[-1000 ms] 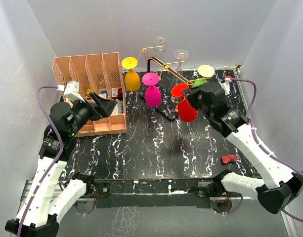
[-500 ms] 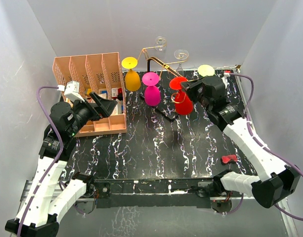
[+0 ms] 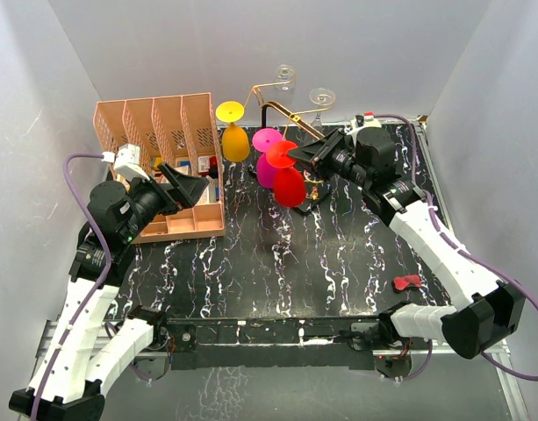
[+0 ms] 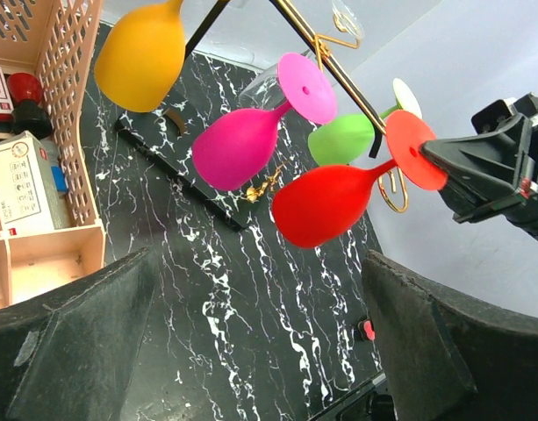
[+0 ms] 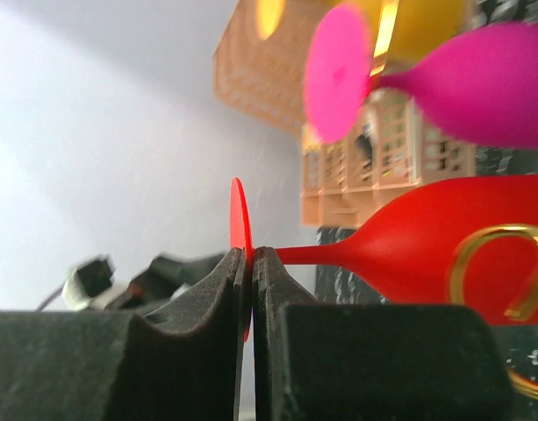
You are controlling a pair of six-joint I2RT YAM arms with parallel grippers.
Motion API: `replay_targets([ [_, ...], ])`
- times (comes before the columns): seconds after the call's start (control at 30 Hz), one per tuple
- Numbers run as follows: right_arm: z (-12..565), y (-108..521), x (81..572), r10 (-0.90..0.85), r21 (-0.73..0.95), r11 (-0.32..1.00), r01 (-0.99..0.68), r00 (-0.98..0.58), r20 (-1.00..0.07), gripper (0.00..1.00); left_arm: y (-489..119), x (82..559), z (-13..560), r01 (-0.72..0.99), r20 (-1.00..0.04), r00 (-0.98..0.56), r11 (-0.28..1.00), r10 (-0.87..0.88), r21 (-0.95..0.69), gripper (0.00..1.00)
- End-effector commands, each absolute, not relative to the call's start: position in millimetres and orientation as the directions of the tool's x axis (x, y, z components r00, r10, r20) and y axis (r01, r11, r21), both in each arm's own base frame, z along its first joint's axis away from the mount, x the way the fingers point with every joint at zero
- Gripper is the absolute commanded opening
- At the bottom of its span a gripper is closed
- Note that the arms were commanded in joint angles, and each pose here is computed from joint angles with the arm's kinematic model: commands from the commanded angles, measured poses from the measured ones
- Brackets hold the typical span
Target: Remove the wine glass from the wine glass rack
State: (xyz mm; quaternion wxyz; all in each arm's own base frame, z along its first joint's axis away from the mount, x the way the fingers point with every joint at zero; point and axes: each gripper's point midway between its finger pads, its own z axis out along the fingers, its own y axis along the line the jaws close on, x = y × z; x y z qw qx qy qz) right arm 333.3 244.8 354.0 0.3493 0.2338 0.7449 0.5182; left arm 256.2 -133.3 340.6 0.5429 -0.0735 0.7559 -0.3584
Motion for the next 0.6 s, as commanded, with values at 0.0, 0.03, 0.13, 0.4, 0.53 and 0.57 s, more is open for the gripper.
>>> replay_targets([
  [0.0, 422, 271, 287, 0.54, 0.932, 0.171, -0.321, -0.76, -0.361, 0.08, -134, 255, 353, 0.3, -0.767, -0.381, 0.716, -0.516, -0.63, 0.97],
  [0.03, 429, 273, 278, 0.511, 0.919, 0.144, -0.367, -0.768, -0.387, 0.08, -135, 255, 354, 0.304, -0.765, -0.381, 0.712, -0.518, -0.633, 0.97],
  [0.13, 458, 272, 248, 0.456, 0.849, 0.077, -0.523, -0.739, -0.496, 0.08, -140, 253, 360, 0.333, -0.757, -0.383, 0.685, -0.529, -0.648, 0.97],
  [0.4, 500, 221, 217, 0.694, 0.813, 0.03, -0.582, -0.573, -0.436, 0.08, -183, 233, 391, 0.57, -0.704, -0.453, 0.429, -0.547, -0.7, 0.97],
  [0.53, 511, 198, 206, 0.77, 0.824, -0.206, -0.528, -0.607, -0.196, 0.08, -201, 212, 421, 0.704, -0.67, -0.492, 0.199, -0.556, -0.682, 0.97],
  [0.57, 515, 195, 203, 0.768, 0.811, -0.255, -0.527, -0.62, -0.161, 0.08, -204, 210, 424, 0.717, -0.66, -0.507, 0.153, -0.554, -0.68, 0.97],
])
